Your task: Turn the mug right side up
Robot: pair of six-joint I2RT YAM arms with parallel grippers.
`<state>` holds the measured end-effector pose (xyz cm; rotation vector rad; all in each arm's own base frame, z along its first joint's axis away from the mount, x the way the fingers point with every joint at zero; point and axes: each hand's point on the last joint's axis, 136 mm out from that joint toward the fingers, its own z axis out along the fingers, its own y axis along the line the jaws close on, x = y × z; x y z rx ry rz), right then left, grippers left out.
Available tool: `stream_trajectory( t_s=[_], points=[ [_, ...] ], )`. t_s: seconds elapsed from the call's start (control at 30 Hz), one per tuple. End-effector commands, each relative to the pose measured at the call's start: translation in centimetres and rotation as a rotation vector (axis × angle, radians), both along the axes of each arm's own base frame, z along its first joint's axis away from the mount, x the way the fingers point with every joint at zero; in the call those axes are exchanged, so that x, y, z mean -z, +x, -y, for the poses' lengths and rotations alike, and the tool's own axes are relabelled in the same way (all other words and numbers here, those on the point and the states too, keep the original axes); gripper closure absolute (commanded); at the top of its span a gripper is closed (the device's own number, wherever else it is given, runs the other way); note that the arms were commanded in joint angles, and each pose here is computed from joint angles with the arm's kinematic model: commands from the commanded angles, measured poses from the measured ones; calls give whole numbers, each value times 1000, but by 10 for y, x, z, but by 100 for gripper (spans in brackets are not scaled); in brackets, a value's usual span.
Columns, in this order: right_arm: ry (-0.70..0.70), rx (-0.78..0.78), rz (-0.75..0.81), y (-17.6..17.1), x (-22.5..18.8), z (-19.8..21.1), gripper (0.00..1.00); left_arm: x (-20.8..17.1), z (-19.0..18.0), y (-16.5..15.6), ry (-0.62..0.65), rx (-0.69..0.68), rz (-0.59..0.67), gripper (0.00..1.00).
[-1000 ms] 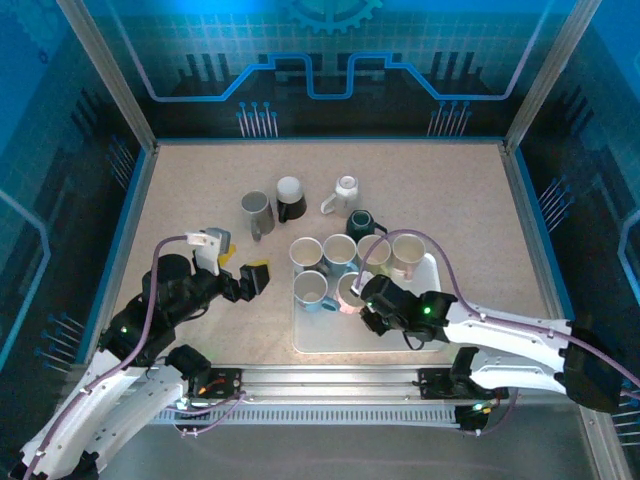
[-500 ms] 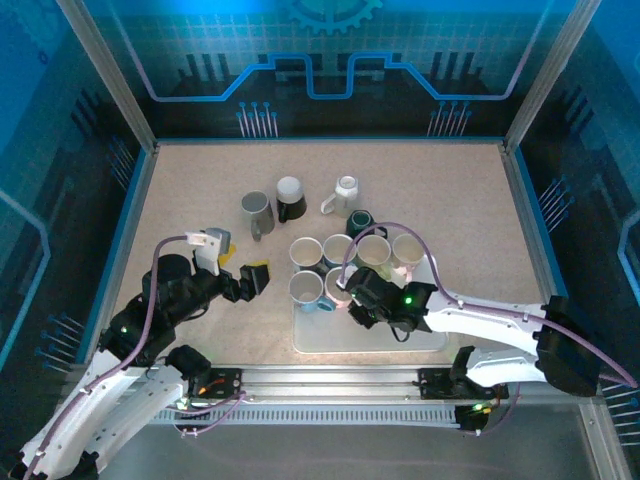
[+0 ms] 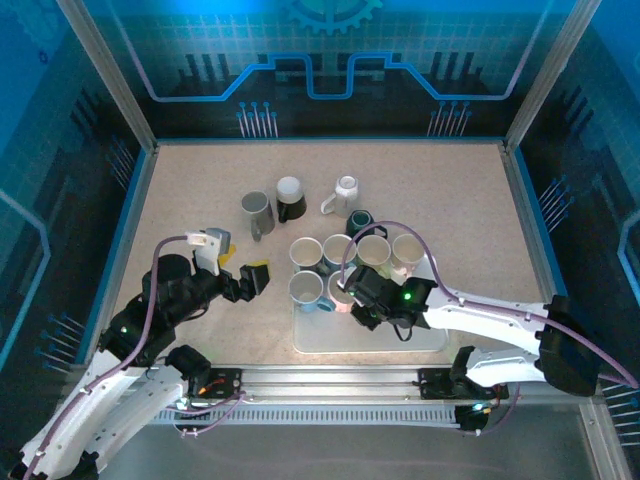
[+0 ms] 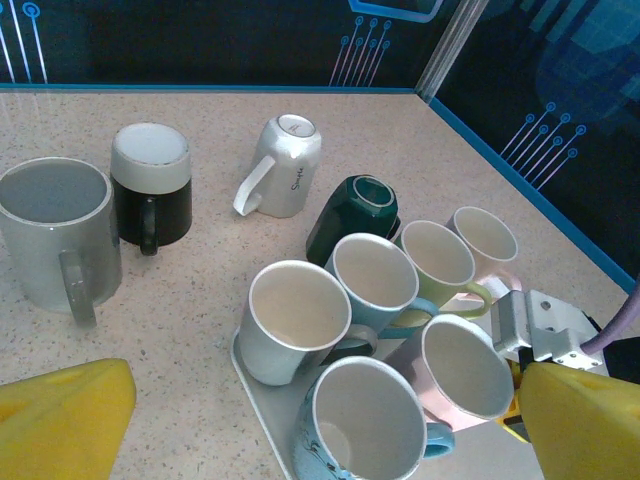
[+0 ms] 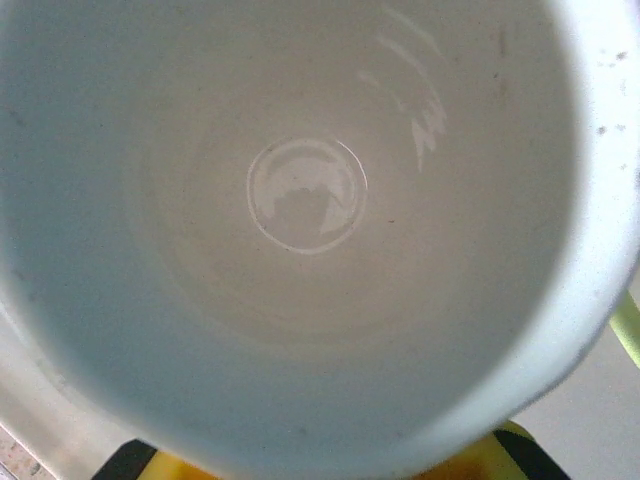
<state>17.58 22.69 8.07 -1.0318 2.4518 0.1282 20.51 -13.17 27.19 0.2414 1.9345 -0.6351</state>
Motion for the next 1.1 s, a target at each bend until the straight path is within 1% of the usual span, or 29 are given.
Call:
stream_trajectory(
  t_s=[0.0,0.1,0.27,0.33,0.43,0.47,0.53,0.6,0.7,0.77,0.87,0.93,1.0,1.07],
  points=[
    [23,6,-26,1,-10,-7,76,1,3,0,3,16,12,1],
    [16,8,-19,1,-15,-6,65,2,2,0,7,11,9,1],
    [45,8,5,2,-28,-4,51,4,0,2,14,0,3,1],
    [47,6,9,0,-35,-2,48,3,0,2,15,0,0,1],
    [50,6,29,-2,-52,6,45,4,4,1,11,17,-14,1],
    [48,6,36,-3,-58,11,45,6,4,3,13,8,-30,1],
    [104,11,93,1,-91,12,44,6,4,10,19,-16,-72,1],
    [169,30,146,4,-117,16,41,5,11,16,31,-13,-155,1],
    [276,82,212,11,-152,23,40,3,33,26,58,48,-290,1],
    [345,128,232,14,-170,28,41,2,42,39,82,36,-341,1],
    [404,154,247,17,-184,30,42,-1,56,63,106,-1,-374,1],
    [415,142,264,18,-188,29,42,-4,74,80,136,43,-361,1],
    [414,129,280,19,-188,29,42,-2,91,101,192,83,-331,1],
    [426,129,298,20,-190,30,41,9,106,130,278,112,-299,1]
  ],
)
